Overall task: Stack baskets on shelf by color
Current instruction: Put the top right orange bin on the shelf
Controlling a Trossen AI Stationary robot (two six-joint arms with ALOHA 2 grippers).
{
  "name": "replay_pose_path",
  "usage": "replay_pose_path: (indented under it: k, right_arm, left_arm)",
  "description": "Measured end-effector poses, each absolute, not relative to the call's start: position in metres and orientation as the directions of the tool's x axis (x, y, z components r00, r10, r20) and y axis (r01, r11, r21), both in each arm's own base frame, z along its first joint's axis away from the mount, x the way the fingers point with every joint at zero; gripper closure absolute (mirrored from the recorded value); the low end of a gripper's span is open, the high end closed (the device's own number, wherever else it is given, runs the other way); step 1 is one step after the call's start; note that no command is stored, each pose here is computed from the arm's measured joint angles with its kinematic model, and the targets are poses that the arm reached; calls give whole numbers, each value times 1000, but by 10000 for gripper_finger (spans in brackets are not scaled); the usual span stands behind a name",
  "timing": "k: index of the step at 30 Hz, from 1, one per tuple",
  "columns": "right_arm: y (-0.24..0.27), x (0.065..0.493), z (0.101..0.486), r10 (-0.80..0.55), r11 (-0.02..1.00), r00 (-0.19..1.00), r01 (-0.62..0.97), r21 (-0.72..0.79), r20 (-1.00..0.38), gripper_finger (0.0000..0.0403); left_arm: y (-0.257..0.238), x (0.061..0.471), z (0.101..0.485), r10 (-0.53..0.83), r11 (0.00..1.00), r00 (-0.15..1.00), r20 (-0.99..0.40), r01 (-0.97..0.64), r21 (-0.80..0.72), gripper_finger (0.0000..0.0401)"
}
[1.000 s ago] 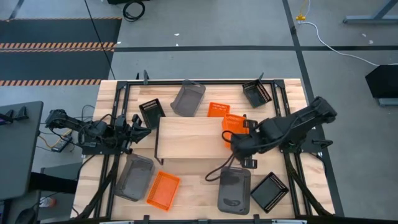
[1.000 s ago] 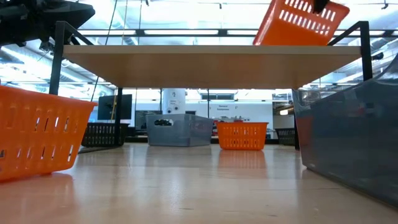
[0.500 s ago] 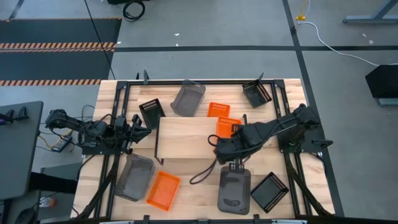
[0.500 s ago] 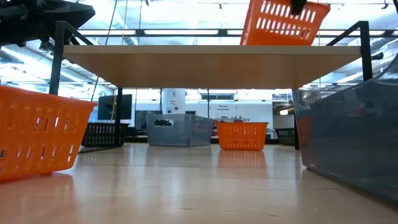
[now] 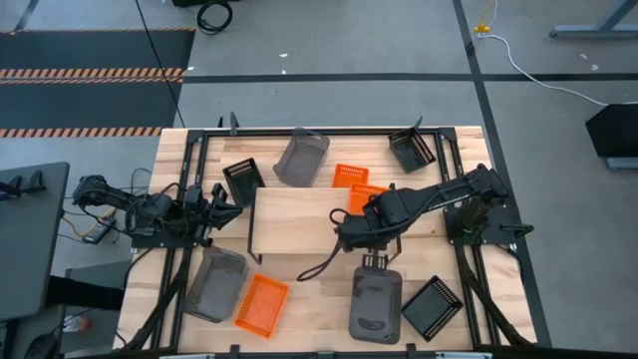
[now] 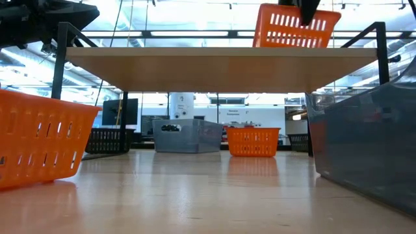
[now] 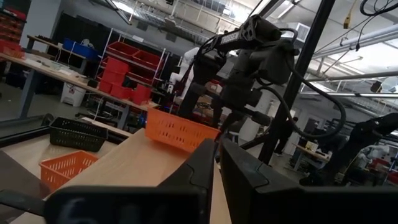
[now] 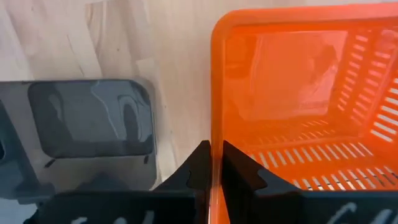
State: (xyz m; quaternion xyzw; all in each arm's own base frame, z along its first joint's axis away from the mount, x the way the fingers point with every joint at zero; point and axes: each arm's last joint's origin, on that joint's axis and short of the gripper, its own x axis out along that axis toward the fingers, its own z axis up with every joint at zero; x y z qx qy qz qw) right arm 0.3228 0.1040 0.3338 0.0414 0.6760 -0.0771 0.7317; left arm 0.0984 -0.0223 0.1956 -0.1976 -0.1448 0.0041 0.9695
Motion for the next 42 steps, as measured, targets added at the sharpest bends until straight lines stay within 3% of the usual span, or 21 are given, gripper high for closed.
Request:
replay_pose_path:
  k: [16, 34, 42]
  right_arm:
    - [99, 324, 334, -90, 989, 83, 122, -80, -992, 255]
    - [106, 318, 311, -118, 991, -2, 56, -118, -993, 256]
    - [107, 316, 307, -82, 979, -33, 186, -87, -996, 257]
  left_arm:
    - [-23, 98, 196, 54, 920, 958, 281, 61, -386, 367]
    - [-23, 98, 196, 53, 920, 958, 281, 63, -388, 367]
    - [-23, 98, 196, 53, 920, 958, 281, 63, -388, 367]
